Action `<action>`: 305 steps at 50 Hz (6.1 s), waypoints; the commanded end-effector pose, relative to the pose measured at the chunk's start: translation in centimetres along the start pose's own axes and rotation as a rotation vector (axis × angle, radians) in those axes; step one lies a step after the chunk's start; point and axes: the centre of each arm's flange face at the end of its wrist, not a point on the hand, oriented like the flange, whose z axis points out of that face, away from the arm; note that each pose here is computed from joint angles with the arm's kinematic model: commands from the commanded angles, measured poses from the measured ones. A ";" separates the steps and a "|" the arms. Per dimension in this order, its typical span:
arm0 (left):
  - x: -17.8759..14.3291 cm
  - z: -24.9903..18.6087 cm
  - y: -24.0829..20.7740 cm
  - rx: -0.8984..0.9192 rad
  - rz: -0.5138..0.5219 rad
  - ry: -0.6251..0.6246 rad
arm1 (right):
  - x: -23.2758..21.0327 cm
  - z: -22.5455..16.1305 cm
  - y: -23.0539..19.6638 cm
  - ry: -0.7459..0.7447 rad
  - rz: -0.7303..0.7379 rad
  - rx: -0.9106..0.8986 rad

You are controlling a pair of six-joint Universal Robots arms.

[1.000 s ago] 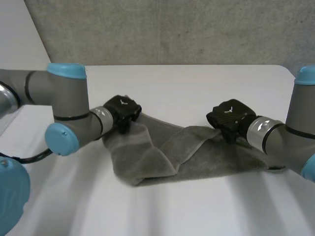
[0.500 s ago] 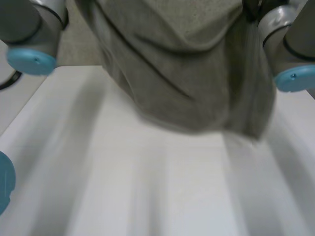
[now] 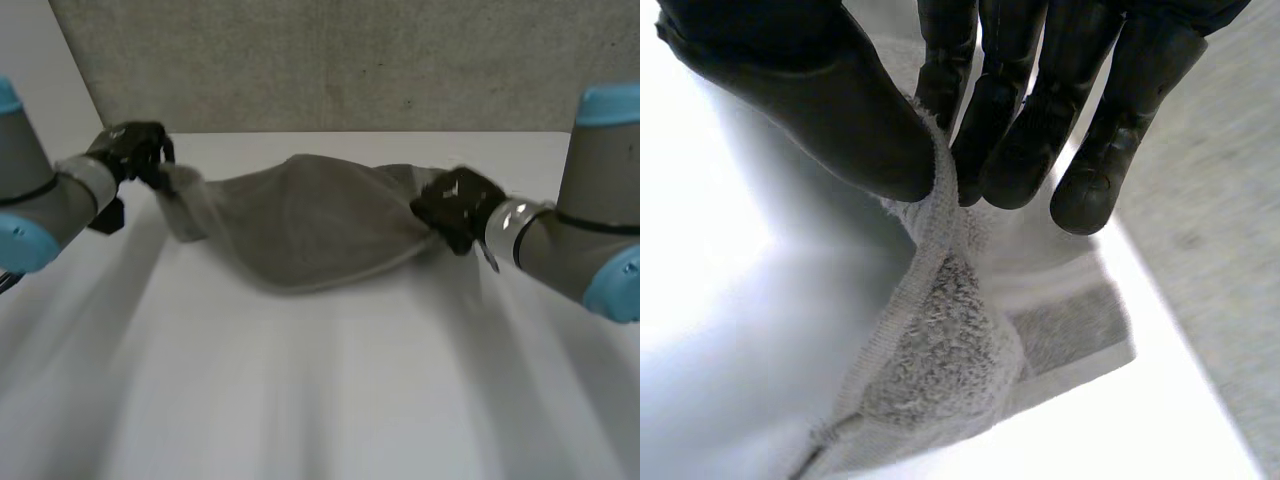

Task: Fold the towel.

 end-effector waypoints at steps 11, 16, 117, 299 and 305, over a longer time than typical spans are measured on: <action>1.9 -7.3 4.0 0.119 0.427 0.108 | -2.9 -1.2 2.6 -0.052 0.014 -0.071; 2.3 -8.5 4.1 0.115 0.433 0.110 | -3.3 -1.5 2.8 -0.052 0.022 -0.074; 4.2 -1.4 1.2 -0.181 0.667 -0.066 | 4.4 4.4 0.6 0.165 -0.120 -0.236; 1.7 -9.2 3.6 0.107 0.571 -0.039 | 3.5 -4.7 6.0 0.120 0.328 -0.173; 1.7 -9.2 4.4 0.088 0.565 -0.025 | 2.6 -3.6 6.8 0.108 0.296 -0.161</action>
